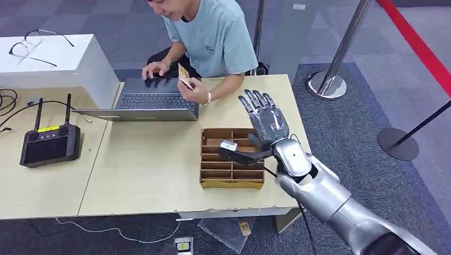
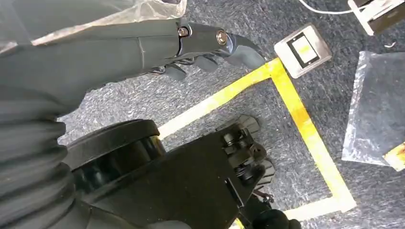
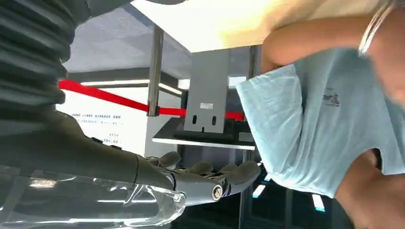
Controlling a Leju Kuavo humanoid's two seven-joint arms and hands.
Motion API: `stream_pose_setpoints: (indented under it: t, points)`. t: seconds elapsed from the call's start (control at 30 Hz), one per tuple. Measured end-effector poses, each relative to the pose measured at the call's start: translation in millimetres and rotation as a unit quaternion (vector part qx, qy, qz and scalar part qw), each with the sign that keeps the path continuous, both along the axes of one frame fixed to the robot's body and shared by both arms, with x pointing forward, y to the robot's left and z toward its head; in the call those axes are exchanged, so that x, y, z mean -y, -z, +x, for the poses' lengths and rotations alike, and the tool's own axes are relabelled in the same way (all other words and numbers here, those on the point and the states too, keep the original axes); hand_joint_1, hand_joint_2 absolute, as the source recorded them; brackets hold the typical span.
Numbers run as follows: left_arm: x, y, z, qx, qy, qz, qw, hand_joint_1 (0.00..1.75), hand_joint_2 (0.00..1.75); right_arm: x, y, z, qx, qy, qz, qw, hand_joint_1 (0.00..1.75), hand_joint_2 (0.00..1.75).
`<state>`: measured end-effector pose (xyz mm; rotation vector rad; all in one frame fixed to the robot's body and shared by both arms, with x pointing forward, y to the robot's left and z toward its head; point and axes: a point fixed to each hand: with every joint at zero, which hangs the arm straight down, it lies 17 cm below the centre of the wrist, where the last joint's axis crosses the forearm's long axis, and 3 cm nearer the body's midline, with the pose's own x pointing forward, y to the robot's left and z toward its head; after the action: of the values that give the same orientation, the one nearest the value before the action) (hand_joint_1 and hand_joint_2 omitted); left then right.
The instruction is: Pass the card to the sensor for recognition and then transmit it.
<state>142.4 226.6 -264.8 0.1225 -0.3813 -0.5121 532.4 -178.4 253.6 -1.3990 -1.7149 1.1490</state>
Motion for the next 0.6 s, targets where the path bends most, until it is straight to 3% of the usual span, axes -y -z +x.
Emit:
stream_pose_setpoints:
  t: [0.4, 0.6]
  points:
    - [-1, 1, -2, -0.002, 0.003, 0.001, 1.000, 0.00, 1.75, 9, -10, -1, 0.011, 0.012, -0.007, 1.000, 0.00, 1.75]
    - [0, 0, -1, 0.000, 0.003, 0.000, 1.000, 0.00, 1.75, 32, -23, 0, 0.009, 0.049, -0.017, 0.999, 0.00, 1.75]
